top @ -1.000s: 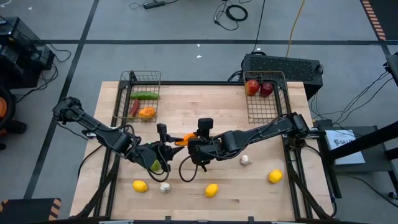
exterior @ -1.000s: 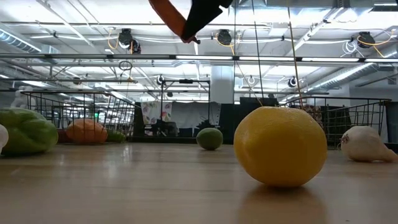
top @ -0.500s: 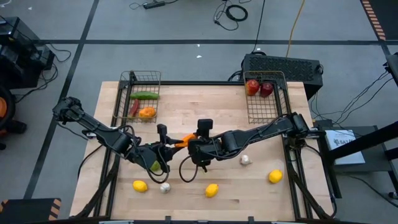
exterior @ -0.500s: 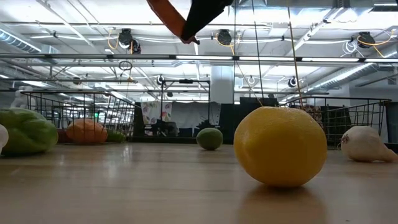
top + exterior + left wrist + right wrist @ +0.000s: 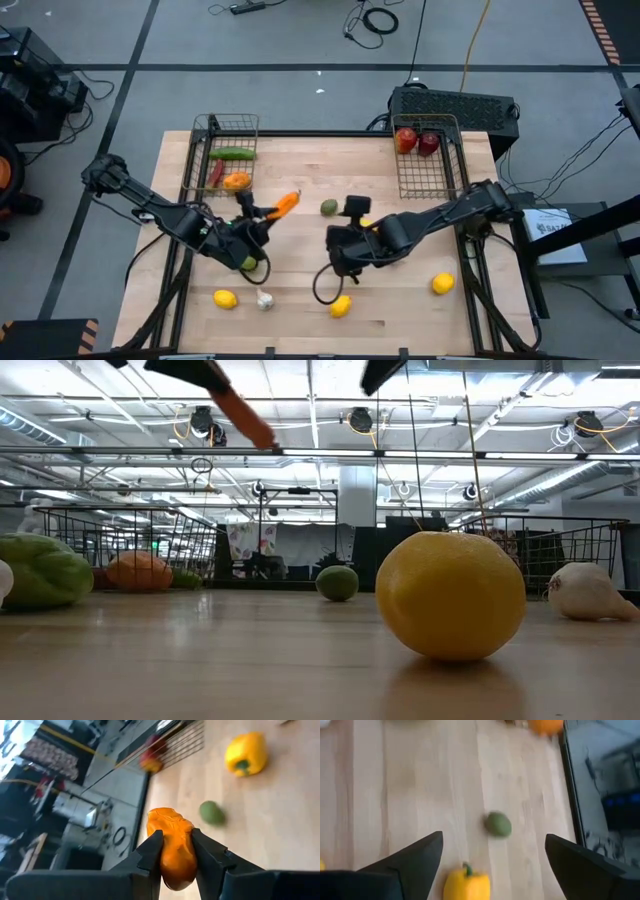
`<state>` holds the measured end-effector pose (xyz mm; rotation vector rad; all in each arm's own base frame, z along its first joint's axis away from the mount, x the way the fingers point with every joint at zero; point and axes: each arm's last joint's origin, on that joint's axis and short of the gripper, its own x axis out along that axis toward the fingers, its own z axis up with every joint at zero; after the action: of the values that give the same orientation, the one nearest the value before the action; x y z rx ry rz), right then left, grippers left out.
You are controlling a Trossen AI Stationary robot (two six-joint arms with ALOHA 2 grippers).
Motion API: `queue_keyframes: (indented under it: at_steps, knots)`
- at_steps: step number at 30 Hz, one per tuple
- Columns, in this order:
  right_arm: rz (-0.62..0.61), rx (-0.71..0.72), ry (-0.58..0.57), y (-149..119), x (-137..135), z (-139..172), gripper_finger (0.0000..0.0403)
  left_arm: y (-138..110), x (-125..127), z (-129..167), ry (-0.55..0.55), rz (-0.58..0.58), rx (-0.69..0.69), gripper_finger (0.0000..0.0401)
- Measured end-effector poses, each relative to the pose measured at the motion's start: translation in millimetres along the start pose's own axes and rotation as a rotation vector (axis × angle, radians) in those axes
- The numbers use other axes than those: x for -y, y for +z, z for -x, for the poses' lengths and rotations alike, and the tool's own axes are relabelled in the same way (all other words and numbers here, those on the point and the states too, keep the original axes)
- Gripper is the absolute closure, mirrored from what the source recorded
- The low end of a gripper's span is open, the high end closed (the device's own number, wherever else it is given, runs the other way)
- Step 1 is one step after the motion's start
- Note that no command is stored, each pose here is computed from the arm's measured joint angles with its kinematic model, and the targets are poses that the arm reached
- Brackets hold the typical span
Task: Sort produce into baskets
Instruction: Put the orange chili pepper into the left wire basket
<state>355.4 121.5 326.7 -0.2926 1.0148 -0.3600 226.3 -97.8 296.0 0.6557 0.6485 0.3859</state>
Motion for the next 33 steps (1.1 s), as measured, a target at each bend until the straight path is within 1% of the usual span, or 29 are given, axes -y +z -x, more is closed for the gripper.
queue_keyframes:
  at_steps: [5,10,13,18,22,26,29,33]
  knots:
    - [-0.023,-0.040,-0.050,-14.1,-10.4,13.9,0.0060,-13.1,-19.8,13.4,0.066,0.030,-0.034,0.0308]
    - [-0.043,-0.001,-0.077,-19.6,-25.7,23.6,0.0060,-29.1,-47.6,22.2,0.184,0.034,-0.083,0.0308]
    - [-0.046,0.039,-0.098,-21.9,-33.2,30.3,0.0060,-43.2,-64.2,24.9,0.220,0.091,-0.138,0.0308]
    - [-0.015,0.073,-0.117,-26.5,-42.1,38.8,0.0060,-68.9,-82.9,28.1,0.291,0.245,-0.258,0.0308]
    - [-0.004,0.085,-0.128,-27.8,-44.3,41.1,0.0060,-82.8,-87.1,26.0,0.317,0.324,-0.347,0.0308]
    - [0.001,0.083,-0.132,-28.1,-44.1,41.1,0.0060,-96.0,-82.1,16.5,0.338,0.335,-0.416,0.0308]
    - [0.000,0.083,-0.132,-28.1,-44.1,41.1,0.0060,-109.0,-77.4,7.1,0.334,0.369,-0.492,0.0308]
    - [-0.005,0.084,-0.131,-28.1,-44.2,41.1,0.0060,-123.1,-75.1,-2.5,0.358,0.435,-0.569,0.0291]
